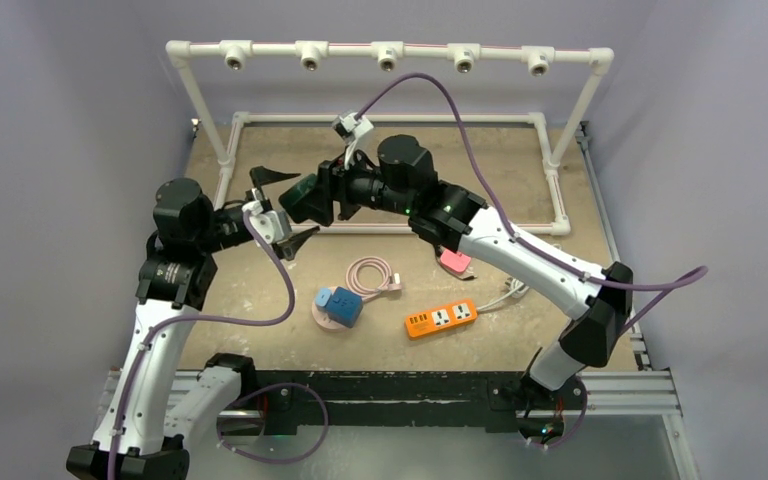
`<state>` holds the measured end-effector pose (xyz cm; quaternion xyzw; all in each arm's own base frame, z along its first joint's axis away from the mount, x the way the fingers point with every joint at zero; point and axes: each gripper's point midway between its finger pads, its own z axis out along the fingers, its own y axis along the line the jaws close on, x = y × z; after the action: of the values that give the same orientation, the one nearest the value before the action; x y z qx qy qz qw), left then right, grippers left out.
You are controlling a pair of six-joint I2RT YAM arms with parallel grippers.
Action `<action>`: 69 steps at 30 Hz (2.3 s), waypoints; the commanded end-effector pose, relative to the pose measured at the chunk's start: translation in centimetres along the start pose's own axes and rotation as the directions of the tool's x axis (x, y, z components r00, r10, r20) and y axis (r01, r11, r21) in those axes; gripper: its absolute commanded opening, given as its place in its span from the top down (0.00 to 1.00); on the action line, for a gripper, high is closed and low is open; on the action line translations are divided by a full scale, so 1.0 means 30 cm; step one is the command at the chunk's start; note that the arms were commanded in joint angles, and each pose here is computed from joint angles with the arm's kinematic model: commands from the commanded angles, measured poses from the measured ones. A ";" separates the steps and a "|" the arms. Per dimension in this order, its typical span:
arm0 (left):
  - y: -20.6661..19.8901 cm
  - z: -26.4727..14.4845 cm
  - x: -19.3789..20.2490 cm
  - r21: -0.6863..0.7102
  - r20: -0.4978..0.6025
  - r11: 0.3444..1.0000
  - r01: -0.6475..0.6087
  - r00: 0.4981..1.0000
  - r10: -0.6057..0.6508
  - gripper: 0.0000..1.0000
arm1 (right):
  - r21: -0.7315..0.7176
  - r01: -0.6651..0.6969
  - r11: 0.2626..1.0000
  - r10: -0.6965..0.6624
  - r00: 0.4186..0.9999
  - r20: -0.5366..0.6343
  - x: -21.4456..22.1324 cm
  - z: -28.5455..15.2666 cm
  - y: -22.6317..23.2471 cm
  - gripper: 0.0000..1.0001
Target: Insert the plug
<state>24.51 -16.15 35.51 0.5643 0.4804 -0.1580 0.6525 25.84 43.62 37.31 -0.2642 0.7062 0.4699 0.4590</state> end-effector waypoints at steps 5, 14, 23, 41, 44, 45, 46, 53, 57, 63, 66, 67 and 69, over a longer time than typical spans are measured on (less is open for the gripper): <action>0.033 -0.001 -0.024 -0.034 0.015 0.997 -0.070 0.997 0.070 0.40 | -0.033 -0.033 0.999 0.036 0.996 0.086 -0.103 -0.023 0.068 0.88; -0.001 0.001 -0.027 0.030 0.023 0.997 -0.073 0.997 0.073 1.00 | 0.000 -0.066 0.998 0.066 0.997 0.043 -0.072 -0.007 0.047 0.28; -0.010 -0.002 -0.006 0.014 0.010 0.998 -0.058 0.998 0.057 0.92 | 0.020 -0.111 0.994 0.111 0.993 -0.024 -0.023 -0.025 0.040 0.80; -0.132 0.040 0.285 0.083 -0.252 0.924 0.373 0.905 -0.343 0.01 | 0.720 0.094 0.688 0.314 0.855 -0.413 0.552 -0.638 -0.426 1.00; -0.138 0.038 0.284 0.080 -0.246 0.925 0.372 0.907 -0.343 0.01 | 0.756 0.073 0.651 0.366 0.841 -0.397 0.623 -0.680 -0.472 1.00; -0.145 0.038 0.286 0.085 -0.246 0.923 0.374 0.906 -0.345 0.01 | 0.763 0.072 0.642 0.380 0.835 -0.398 0.646 -0.687 -0.487 1.00; -0.151 0.037 0.285 0.090 -0.244 0.922 0.376 0.906 -0.345 0.01 | 0.773 0.077 0.630 0.392 0.827 -0.402 0.666 -0.695 -0.502 1.00; -0.170 0.030 0.296 0.109 -0.258 0.925 0.364 0.909 -0.327 0.02 | 0.805 0.135 0.578 0.415 0.800 -0.432 0.731 -0.739 -0.583 1.00; -0.181 0.028 0.284 0.124 -0.245 0.923 0.364 0.913 -0.327 0.02 | 0.816 0.147 0.558 0.427 0.793 -0.435 0.731 -0.756 -0.587 1.00; -0.186 0.028 0.284 0.130 -0.234 0.930 0.345 0.922 -0.309 0.02 | 0.811 0.145 0.567 0.496 0.725 -0.477 0.807 -0.784 -0.562 1.00; -0.192 0.028 0.290 0.138 -0.242 0.927 0.349 0.919 -0.310 0.03 | 0.780 0.070 0.622 0.513 0.715 -0.474 0.822 -0.757 -0.512 1.00; -0.193 0.027 0.289 0.140 -0.241 0.929 0.344 0.921 -0.305 0.03 | 0.772 0.042 0.634 0.521 0.715 -0.467 0.825 -0.753 -0.494 1.00; -0.192 0.025 0.285 0.141 -0.238 0.932 0.334 0.925 -0.296 0.03 | 0.763 0.010 0.646 0.536 0.706 -0.463 0.839 -0.758 -0.466 1.00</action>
<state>25.23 -15.53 24.96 0.5364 0.6330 -0.2401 0.5039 18.67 17.34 11.12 -0.1054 0.9776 0.0402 0.1776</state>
